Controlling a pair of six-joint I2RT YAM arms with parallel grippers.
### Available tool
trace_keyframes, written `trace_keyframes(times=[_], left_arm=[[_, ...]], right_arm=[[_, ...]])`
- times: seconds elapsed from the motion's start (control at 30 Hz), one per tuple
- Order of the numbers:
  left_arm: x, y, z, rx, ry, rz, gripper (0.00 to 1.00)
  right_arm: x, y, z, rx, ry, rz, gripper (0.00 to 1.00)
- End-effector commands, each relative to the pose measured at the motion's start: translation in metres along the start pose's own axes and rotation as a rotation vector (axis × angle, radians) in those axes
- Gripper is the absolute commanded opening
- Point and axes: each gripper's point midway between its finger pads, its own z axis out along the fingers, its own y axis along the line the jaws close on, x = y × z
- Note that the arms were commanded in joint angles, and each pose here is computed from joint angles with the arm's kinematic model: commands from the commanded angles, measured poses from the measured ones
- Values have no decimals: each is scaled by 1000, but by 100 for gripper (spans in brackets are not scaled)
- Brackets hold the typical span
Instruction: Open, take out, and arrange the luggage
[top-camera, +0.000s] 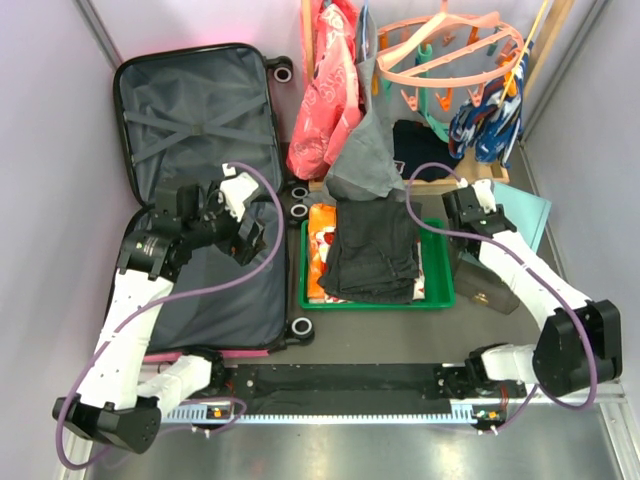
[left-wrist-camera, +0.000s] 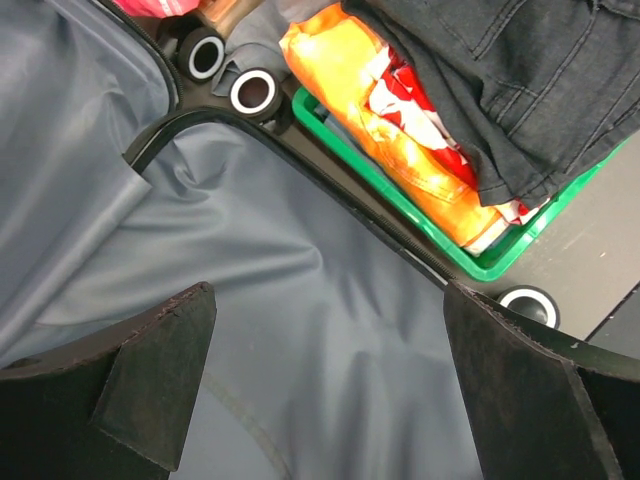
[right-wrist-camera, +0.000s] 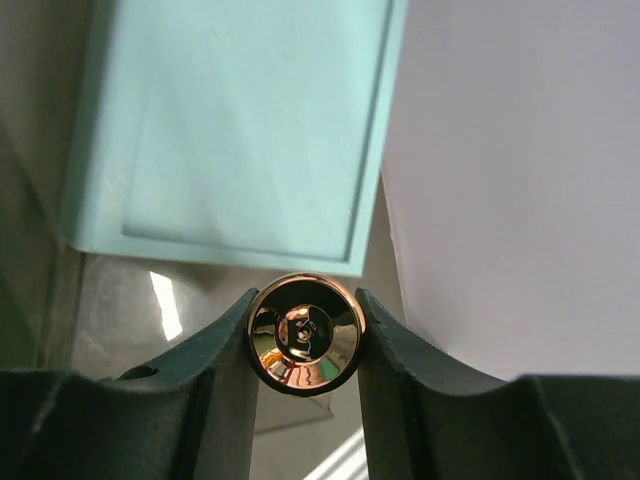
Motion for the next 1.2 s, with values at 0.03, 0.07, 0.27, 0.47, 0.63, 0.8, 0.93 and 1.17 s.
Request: trace_keyframes(times=[0.03, 0.07, 0.27, 0.47, 0.63, 0.8, 0.93, 1.17], left_arm=[[-6, 2, -6, -25, -25, 49, 99], [-6, 3, -6, -32, -22, 51, 99], [-9, 5, -7, -41, -28, 51, 99], [-9, 6, -7, -43, -22, 65, 99], [-10, 8, -6, -48, -19, 77, 99], [-10, 10, -5, -55, -17, 88, 99], [-10, 8, -4, -42, -18, 88, 99], [-10, 6, -7, -37, -23, 95, 99]], right_arm=[[-31, 17, 7, -96, -102, 18, 0], [-21, 27, 14, -101, -51, -24, 0], [23, 32, 29, -10, 175, -149, 0], [28, 40, 29, -38, 203, -158, 0], [13, 35, 17, -78, 182, -107, 54], [7, 22, 3, -104, 173, -100, 81], [-5, 10, -19, -139, 125, 64, 70], [6, -1, -34, -223, 42, 309, 50]])
